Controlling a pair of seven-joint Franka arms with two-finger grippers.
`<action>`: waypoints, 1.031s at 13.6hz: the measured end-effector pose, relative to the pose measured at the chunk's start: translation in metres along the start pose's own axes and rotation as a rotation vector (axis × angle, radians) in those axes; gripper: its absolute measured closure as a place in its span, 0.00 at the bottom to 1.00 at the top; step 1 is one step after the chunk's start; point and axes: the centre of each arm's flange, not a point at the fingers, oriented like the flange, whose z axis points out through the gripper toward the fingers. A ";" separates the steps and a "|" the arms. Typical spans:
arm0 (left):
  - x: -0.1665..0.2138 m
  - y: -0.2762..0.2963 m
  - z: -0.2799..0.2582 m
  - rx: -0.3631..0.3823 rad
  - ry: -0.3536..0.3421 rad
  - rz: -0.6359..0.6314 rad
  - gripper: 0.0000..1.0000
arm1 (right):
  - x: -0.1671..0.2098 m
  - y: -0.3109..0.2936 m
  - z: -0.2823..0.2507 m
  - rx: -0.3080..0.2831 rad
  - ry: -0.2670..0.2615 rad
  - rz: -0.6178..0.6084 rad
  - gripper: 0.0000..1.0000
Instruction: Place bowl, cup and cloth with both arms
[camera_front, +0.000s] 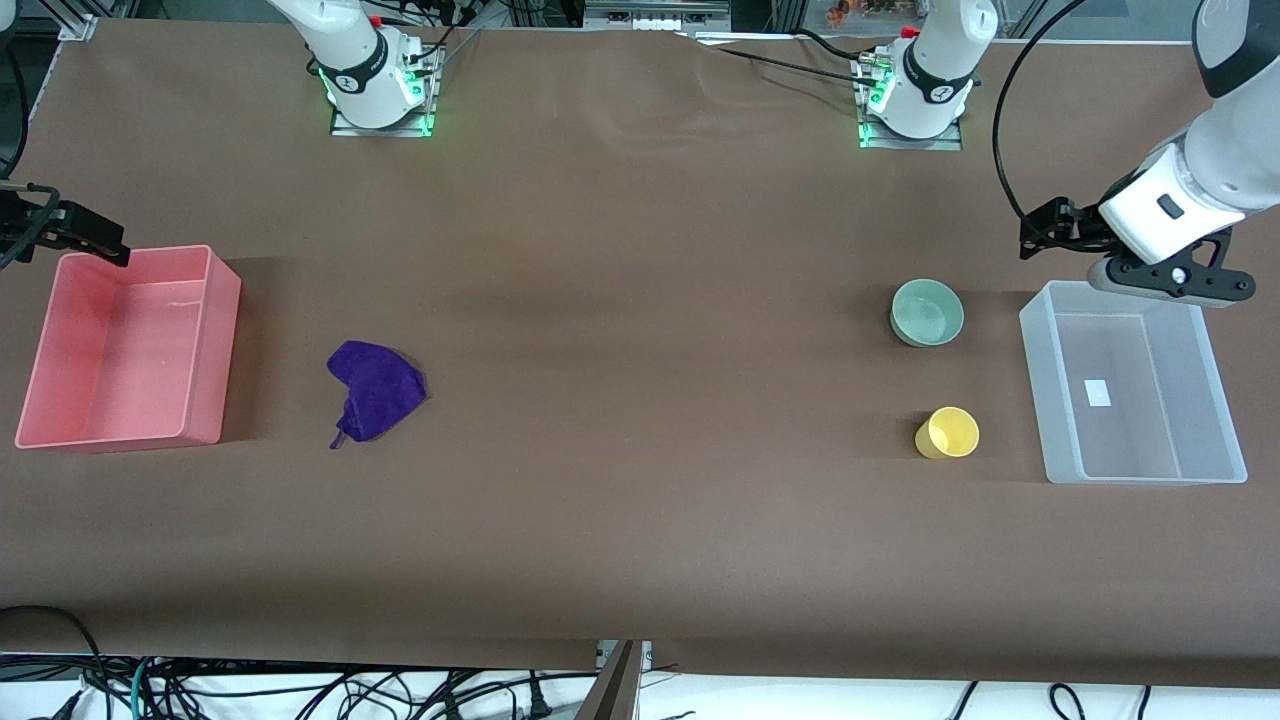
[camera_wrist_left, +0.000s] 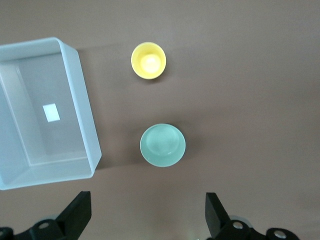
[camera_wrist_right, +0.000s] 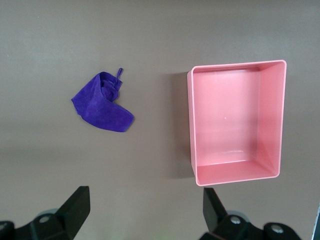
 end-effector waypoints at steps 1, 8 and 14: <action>0.001 0.000 0.003 -0.001 -0.008 0.000 0.00 | 0.000 0.000 0.000 0.000 0.000 0.000 0.00; 0.002 0.000 0.006 -0.001 -0.013 0.000 0.00 | 0.000 0.000 0.000 0.000 0.000 -0.001 0.00; 0.003 -0.004 0.008 -0.002 -0.017 -0.004 0.00 | 0.003 -0.005 0.004 0.001 -0.007 -0.009 0.00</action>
